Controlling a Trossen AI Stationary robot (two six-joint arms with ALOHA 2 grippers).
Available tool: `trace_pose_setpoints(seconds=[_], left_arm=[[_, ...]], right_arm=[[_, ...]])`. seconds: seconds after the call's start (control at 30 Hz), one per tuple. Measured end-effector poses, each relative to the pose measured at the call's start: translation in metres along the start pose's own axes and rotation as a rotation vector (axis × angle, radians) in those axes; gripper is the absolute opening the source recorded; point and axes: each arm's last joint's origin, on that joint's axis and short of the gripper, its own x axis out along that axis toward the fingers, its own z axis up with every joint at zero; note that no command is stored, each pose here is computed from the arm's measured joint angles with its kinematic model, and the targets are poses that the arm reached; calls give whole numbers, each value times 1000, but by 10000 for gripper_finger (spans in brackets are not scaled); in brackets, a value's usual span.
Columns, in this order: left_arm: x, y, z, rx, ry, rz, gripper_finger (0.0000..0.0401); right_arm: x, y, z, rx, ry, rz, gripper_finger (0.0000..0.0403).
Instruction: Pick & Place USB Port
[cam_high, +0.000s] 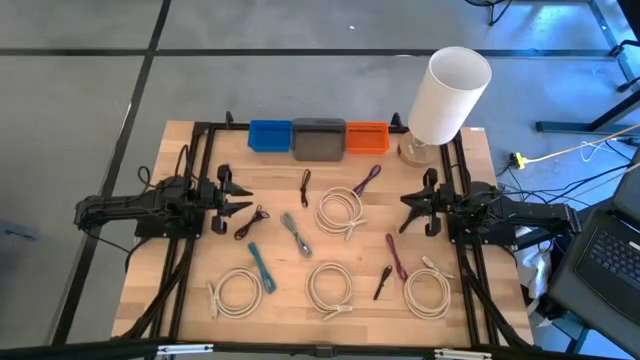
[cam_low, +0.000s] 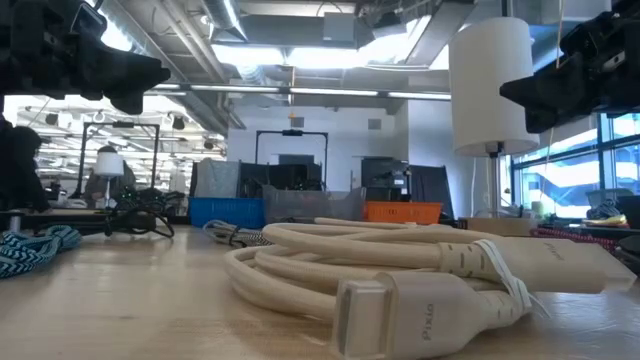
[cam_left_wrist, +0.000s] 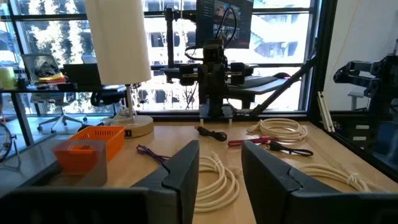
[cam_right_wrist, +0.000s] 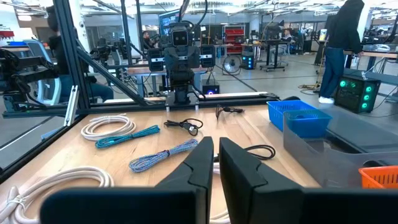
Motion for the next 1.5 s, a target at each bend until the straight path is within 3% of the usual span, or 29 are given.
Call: trace_pose_setpoints(seconds=[0.47,0.67,0.77,0.83,1.23,1.33,1.5], left_arm=[[0,0,0,0,0,0,114],[0,0,0,0,0,0,114],[0,0,0,1,0,3,114],[0,1,0,0,0,25,114],[0,3,0,44,-2,115,114],[0,3,1,44,-5,115,114],[0,3,1,40,-6,115,114]], right_arm=[[0,0,1,3,-14,1,31],[-4,1,28,281,-285,55,31],[-11,-2,45,417,-500,-14,31],[-14,-4,54,484,-552,-67,31],[20,-1,115,411,-26,-204,31],[36,0,124,483,156,-270,31],[66,0,125,716,379,-411,31]])
